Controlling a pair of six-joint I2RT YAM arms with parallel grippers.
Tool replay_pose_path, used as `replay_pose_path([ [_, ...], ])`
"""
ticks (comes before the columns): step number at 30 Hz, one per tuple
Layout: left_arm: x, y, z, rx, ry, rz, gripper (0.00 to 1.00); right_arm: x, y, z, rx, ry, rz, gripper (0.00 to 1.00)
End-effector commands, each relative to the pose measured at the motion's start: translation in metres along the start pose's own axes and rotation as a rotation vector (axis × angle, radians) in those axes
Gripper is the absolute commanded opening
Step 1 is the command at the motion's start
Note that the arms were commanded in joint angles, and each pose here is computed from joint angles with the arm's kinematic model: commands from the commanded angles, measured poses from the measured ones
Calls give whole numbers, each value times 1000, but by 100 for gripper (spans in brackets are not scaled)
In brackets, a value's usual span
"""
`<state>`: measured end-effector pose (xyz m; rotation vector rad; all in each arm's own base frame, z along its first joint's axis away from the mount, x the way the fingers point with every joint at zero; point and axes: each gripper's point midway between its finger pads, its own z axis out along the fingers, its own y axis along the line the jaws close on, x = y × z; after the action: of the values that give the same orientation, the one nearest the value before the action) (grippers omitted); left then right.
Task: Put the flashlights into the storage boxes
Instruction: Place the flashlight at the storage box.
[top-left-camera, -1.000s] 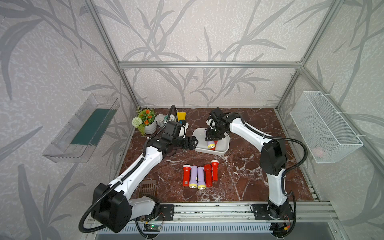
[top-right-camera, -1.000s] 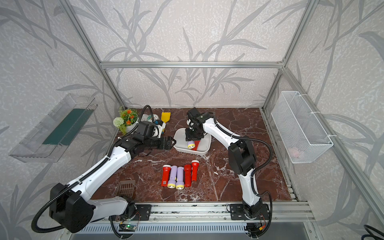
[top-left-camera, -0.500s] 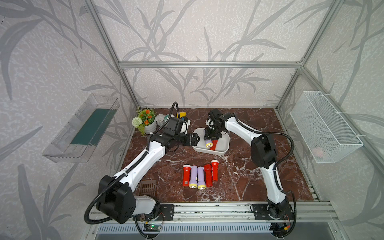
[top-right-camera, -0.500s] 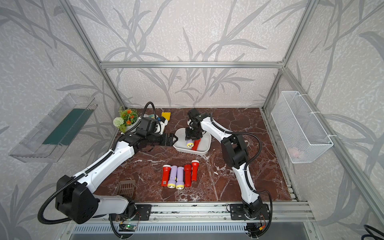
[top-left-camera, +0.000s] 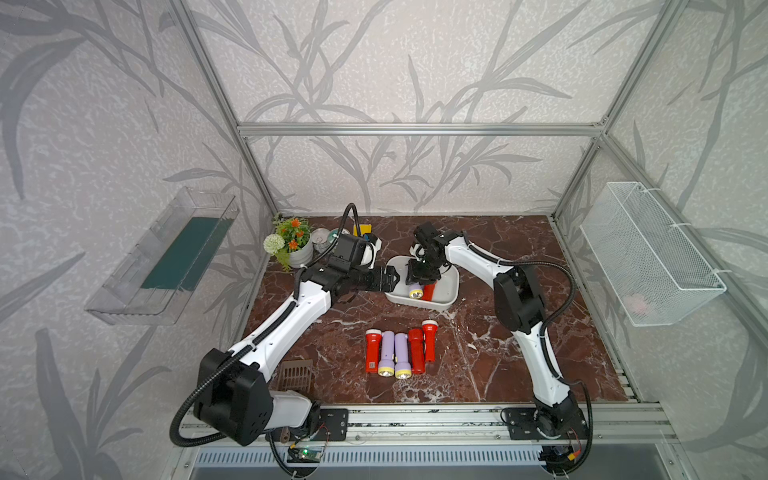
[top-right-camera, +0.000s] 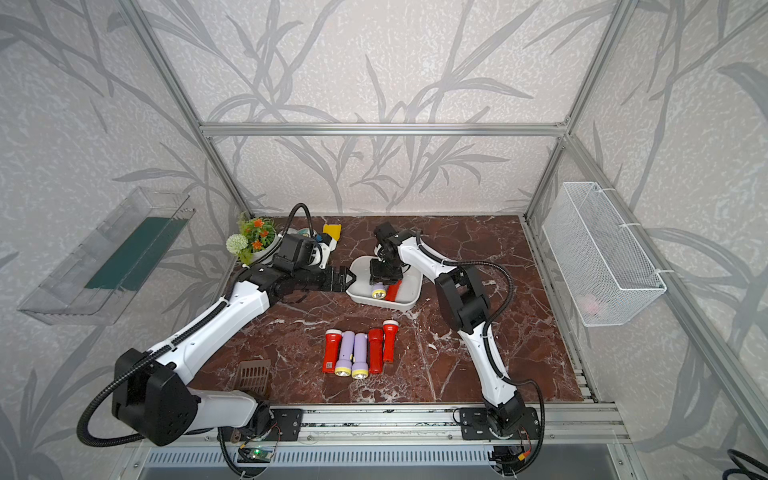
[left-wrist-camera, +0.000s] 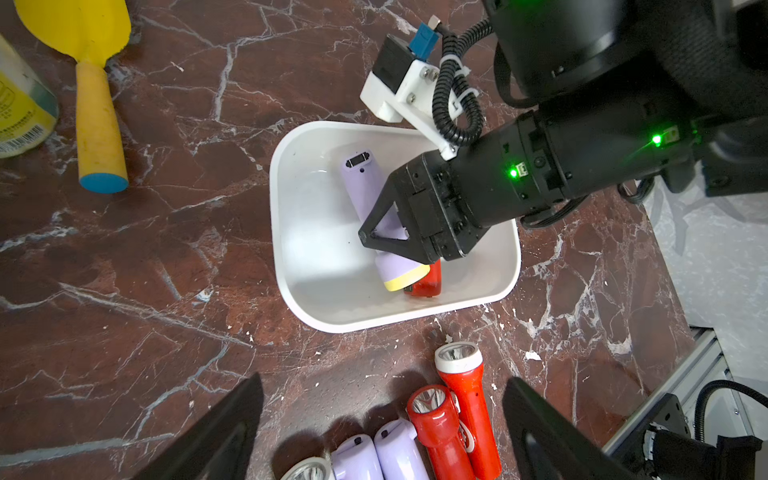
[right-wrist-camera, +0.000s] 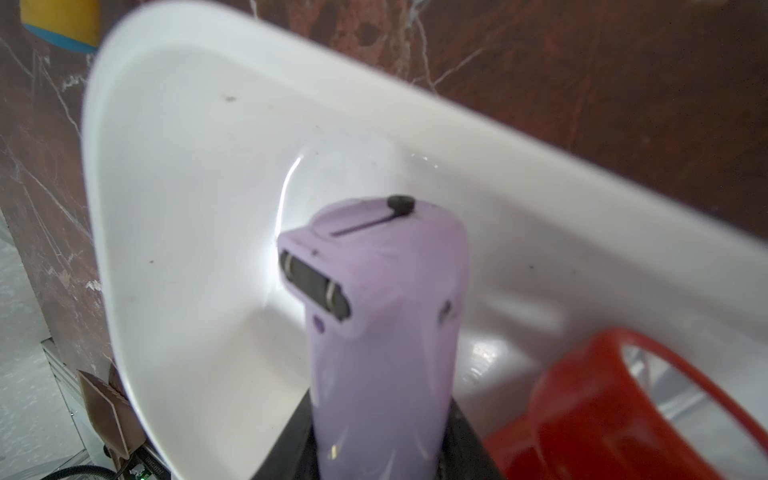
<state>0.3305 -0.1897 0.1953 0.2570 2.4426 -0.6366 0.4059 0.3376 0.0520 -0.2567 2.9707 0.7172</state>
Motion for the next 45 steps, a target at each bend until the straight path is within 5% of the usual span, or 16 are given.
replay_pose_path([
  [1, -8, 0, -3, -4, -10, 22, 93, -5, 3, 1, -24, -3, 6, 37],
  [18, -8, 9, 5, -30, -2, 11, 93, 4, -1, -2, -8, 24, -7, 55],
  [31, -12, 26, 13, -103, 13, -14, 93, 7, 12, -82, 32, -75, -76, 54],
  [45, 23, 32, 7, -121, 68, -163, 93, 79, -14, -116, 65, -41, -66, 54],
])
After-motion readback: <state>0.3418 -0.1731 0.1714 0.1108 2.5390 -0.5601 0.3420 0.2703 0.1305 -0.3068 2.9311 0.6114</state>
